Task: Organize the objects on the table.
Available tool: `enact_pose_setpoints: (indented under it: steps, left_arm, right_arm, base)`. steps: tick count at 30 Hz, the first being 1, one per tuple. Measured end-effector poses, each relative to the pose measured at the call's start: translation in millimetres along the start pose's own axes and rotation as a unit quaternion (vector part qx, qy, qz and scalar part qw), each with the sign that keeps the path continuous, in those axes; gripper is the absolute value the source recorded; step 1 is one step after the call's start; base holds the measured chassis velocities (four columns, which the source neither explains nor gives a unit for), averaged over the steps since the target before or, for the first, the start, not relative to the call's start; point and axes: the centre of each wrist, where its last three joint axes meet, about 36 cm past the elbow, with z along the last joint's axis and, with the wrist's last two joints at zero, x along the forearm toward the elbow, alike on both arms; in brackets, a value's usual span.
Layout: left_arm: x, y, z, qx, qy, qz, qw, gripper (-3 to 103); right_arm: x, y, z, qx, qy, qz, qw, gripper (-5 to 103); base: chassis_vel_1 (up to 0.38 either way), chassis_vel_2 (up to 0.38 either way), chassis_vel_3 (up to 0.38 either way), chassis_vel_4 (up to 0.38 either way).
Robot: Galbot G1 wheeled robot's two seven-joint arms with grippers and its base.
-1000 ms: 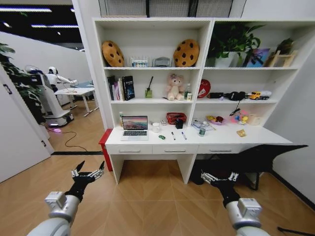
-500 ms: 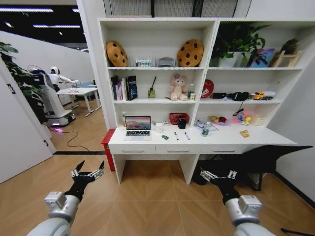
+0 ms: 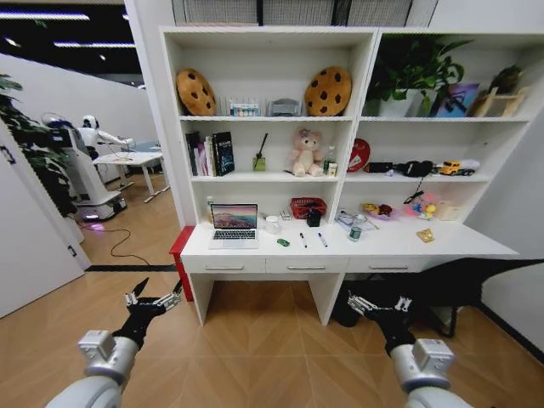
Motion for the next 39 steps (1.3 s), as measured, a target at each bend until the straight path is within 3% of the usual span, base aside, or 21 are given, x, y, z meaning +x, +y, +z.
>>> enact_pose_setpoints:
  steps: [24,26,29,31,39]
  left_arm:
    - [-7.2,-0.7,6.6,-0.005,-0.005,-0.007,1.0,101]
    - [-7.5,-0.8,7.0,-0.007,-0.006,-0.008,0.9999,97]
    - [-9.3,-2.3,8.2,-0.039,-0.021,-0.022,0.9988,81]
    - [-9.6,-3.1,8.3,-0.041,-0.023,-0.024,0.9986,76]
    - [-22.7,-4.6,-4.9,-0.018,-0.025,-0.018,0.9994,49]
  right_arm:
    - [-7.5,2.1,11.6,0.005,0.011,-0.006,1.0,100]
    - [-8.1,2.1,12.5,0.006,0.012,-0.006,1.0,100]
    - [-9.0,2.9,15.2,0.006,0.015,-0.007,1.0,100]
    - [-8.7,3.0,15.4,0.006,0.016,-0.007,1.0,100]
    - [-6.0,1.6,13.8,0.011,0.017,-0.007,1.0,100]
  base:
    - [-0.335,0.333,0.328,-0.34]
    - [-0.286,0.215,0.217,-0.291]
    - [-0.194,0.174,0.071,-0.081]
    - [-0.124,0.09,0.03,-0.064]
    - [0.037,-0.055,-0.022,0.045]
